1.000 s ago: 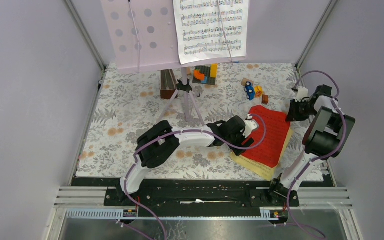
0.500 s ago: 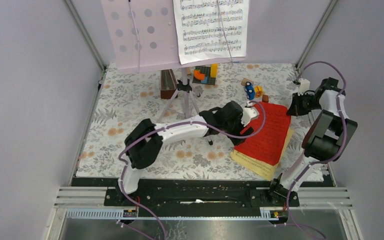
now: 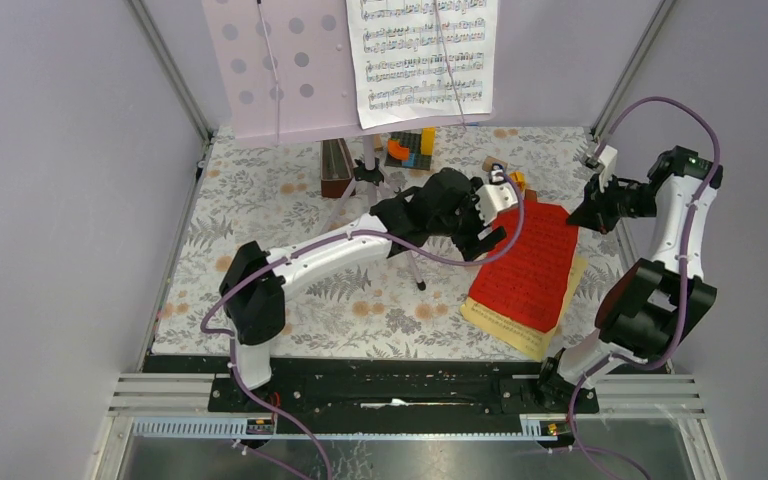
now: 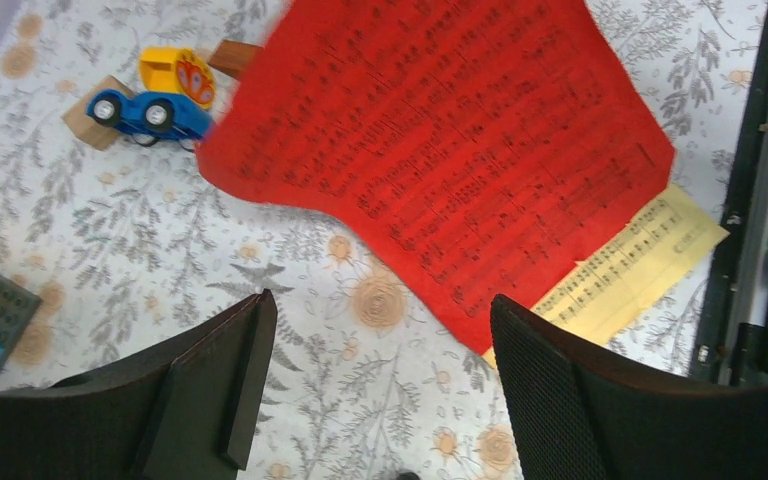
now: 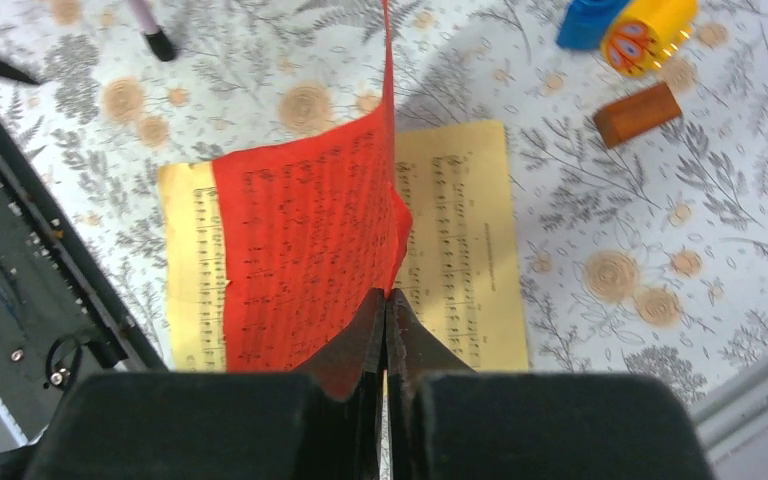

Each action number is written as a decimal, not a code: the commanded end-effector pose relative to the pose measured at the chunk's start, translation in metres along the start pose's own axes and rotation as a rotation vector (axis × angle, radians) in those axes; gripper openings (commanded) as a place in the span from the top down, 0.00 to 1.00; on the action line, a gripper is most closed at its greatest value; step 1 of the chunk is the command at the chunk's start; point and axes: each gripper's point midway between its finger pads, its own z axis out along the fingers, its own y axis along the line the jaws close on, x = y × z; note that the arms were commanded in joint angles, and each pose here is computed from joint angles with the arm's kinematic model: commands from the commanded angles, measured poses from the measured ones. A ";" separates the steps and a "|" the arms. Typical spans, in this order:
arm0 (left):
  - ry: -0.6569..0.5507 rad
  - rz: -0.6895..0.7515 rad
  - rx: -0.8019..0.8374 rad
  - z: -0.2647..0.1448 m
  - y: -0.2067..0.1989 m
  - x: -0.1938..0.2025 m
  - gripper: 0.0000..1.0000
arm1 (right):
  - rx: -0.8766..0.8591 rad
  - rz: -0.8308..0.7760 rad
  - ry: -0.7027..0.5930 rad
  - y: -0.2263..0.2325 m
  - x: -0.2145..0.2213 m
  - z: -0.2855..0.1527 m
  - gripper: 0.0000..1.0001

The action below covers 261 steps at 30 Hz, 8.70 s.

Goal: Set up the instrument practice props

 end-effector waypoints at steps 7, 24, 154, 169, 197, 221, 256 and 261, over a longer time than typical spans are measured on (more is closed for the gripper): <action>-0.128 0.257 -0.030 -0.004 0.028 -0.058 0.15 | -0.154 -0.219 -0.082 0.087 -0.033 0.001 1.00; -0.064 0.333 0.191 0.008 -0.004 -0.021 0.63 | -0.187 -0.262 -0.184 0.123 -0.059 -0.001 1.00; -0.534 -0.208 -0.961 -0.453 0.169 -0.155 0.01 | -0.641 -0.166 -0.757 0.286 -0.429 -0.041 1.00; -0.574 -0.176 -1.003 -0.476 0.170 -0.144 0.09 | -0.628 -0.199 -0.923 0.284 -0.470 -0.051 1.00; -0.745 -0.161 -0.953 -0.479 0.173 -0.184 0.32 | -0.413 -0.146 -1.048 0.262 -0.494 -0.058 1.00; -0.787 -0.180 -0.973 -0.489 0.174 -0.192 0.37 | -0.352 -0.231 -1.069 0.270 -0.489 -0.081 1.00; -0.821 -0.338 -0.885 -0.458 0.189 -0.190 0.64 | -0.416 -0.196 -1.054 0.277 -0.495 -0.054 1.00; -0.817 -0.350 -0.880 -0.455 0.191 -0.189 0.64 | -0.414 -0.194 -1.057 0.277 -0.495 -0.056 1.00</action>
